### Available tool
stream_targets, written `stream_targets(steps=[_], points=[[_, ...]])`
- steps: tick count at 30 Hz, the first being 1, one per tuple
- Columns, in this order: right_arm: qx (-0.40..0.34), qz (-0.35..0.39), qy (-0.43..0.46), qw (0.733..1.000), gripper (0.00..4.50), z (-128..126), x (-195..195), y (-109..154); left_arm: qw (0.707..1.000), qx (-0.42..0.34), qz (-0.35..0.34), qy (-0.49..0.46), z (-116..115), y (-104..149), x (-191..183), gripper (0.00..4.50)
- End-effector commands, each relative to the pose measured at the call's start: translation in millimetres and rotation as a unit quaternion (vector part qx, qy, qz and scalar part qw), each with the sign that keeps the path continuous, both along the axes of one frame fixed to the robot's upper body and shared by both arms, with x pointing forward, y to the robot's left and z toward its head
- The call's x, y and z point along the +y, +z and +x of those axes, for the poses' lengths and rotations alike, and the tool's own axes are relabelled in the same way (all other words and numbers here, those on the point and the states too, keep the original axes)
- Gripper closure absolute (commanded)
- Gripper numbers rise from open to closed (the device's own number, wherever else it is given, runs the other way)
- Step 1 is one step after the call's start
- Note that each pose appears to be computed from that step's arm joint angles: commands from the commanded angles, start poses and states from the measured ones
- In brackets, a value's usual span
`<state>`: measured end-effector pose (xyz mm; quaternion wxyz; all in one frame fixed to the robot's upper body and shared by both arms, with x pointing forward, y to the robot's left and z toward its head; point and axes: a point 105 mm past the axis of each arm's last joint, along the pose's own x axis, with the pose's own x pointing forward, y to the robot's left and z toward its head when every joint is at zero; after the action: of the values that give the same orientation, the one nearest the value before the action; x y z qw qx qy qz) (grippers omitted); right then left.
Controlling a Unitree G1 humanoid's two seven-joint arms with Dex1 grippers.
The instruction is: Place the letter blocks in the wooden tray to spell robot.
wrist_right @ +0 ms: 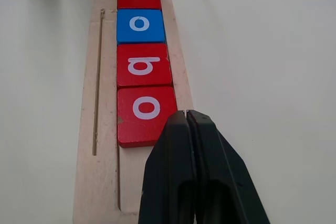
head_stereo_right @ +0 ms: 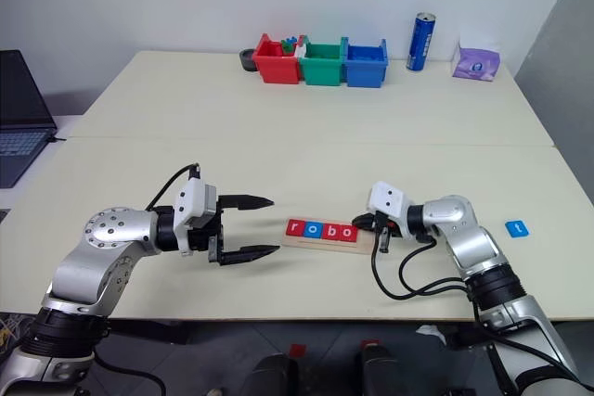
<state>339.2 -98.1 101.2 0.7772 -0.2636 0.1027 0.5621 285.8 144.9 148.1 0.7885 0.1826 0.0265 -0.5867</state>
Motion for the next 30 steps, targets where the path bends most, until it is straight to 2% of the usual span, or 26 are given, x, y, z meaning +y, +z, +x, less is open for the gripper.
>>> stream_targets(steps=[1,5,7,9,10,14,17,19,24,30], points=[[-0.029,0.031,-0.018,0.999,4.43,5,-5,30,1.0,-0.027,0.001,-0.01,-2,11,-3,0.0],[0.001,0.071,-0.067,0.995,4.43,-3,-21,55,0.999,-0.033,-0.011,-0.026,-8,15,-14,0.0],[0.023,0.087,-0.089,0.992,4.06,-20,-30,61,0.998,-0.034,-0.023,-0.037,-12,19,-24,0.0],[0.06,0.093,-0.134,0.985,3.55,-37,-48,56,0.997,-0.043,-0.047,-0.038,-12,24,-39,0.0],[0.068,0.092,-0.163,0.98,3.16,-41,-57,52,0.996,-0.047,-0.059,-0.037,-11,26,-47,0.0],[0.049,0.082,-0.31,0.946,1.81,-37,-104,44,0.994,-0.054,-0.088,-0.026,-5,29,-73,0.0],[0.009,0.116,-0.46,0.88,0.72,-32,-155,46,0.991,-0.053,-0.12,-0.006,6,27,-103,0.0],[-0.006,0.108,-0.506,0.856,0.02,-36,-171,43,0.991,-0.049,-0.126,-0.004,9,25,-117,0.0],[-0.04,0.08,-0.596,0.798,0.02,-41,-208,34,0.991,-0.052,-0.123,-0.019,15,24,-141,0.0],[-0.042,0.075,-0.637,0.766,0.02,-45,-230,27,0.991,-0.047,-0.12,-0.044,19,28,-156,0.0]])
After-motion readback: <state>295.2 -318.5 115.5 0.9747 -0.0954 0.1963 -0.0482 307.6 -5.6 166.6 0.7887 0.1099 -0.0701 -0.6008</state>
